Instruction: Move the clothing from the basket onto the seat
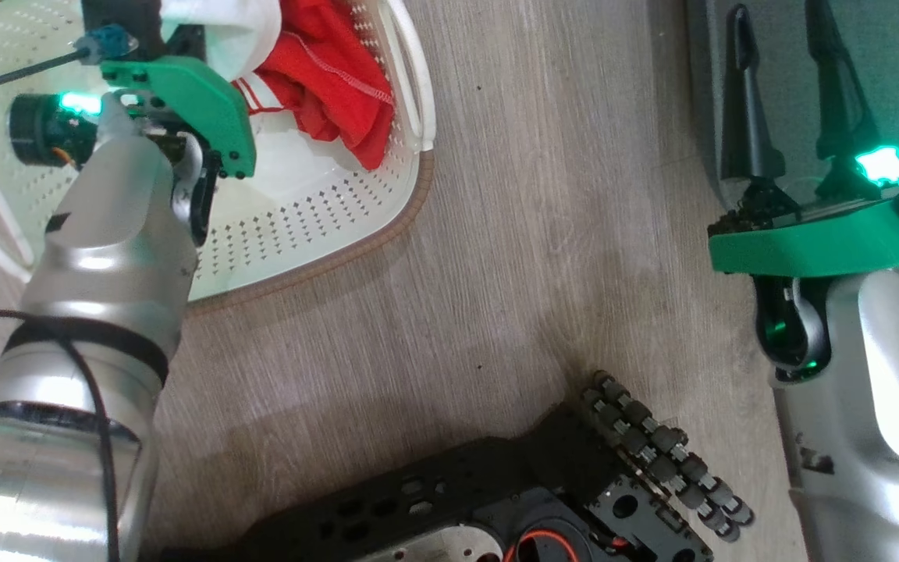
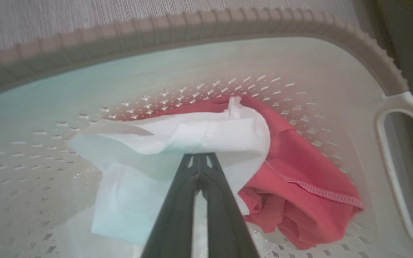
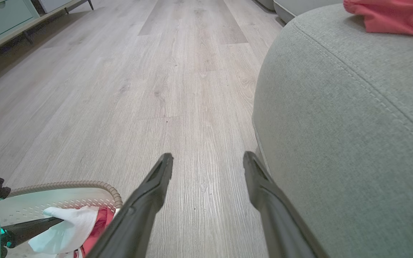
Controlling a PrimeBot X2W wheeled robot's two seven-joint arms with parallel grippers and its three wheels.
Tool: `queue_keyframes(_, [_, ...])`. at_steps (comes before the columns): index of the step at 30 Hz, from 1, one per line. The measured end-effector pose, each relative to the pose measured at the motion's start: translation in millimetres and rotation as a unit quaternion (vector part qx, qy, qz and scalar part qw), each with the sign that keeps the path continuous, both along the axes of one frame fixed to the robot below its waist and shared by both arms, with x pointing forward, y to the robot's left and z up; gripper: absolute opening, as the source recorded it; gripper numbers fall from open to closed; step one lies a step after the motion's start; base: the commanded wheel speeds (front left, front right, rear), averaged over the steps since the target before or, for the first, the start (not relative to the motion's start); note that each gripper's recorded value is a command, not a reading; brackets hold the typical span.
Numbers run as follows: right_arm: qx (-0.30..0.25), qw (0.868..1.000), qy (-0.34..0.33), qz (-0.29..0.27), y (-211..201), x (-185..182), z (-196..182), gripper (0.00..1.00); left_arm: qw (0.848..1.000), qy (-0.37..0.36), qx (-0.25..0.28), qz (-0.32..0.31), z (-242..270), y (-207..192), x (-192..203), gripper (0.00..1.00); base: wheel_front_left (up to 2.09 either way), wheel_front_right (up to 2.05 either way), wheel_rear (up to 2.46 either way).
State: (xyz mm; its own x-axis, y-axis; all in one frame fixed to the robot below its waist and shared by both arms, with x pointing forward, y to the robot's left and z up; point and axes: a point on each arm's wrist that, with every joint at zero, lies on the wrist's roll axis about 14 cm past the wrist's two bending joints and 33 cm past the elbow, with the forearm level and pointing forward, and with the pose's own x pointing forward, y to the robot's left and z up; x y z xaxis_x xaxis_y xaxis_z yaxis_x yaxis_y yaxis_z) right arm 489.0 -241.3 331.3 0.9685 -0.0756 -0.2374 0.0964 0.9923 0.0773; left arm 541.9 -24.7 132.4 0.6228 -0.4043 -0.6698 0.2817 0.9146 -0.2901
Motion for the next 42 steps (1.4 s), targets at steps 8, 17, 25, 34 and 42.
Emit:
queue_keyframes(8, [0.006,1.0,-0.005,0.0,3,3,2,1.0,0.999,-0.022,-0.026,-0.002,24,-3,9,0.0,0.0,0.0,0.0])
queue_keyframes(17, [0.005,1.0,-0.027,0.008,10,8,21,1.0,0.996,-0.057,-0.069,0.014,68,2,1,0.0,0.0,0.0,0.0])
queue_keyframes(25, [0.003,0.999,-0.045,0.011,15,-2,49,1.0,0.985,-0.127,-0.107,0.038,143,12,-5,0.0,0.0,0.0,0.0])
queue_keyframes(34, [-0.021,0.998,-0.05,0.022,23,-39,80,1.0,0.97,-0.205,-0.091,0.091,224,62,-40,0.72,0.0,0.0,0.0])
queue_keyframes(42, [-0.024,0.996,-0.076,0.051,45,-71,113,1.0,0.945,-0.285,-0.055,0.149,296,121,-83,1.0,0.0,0.0,0.0])
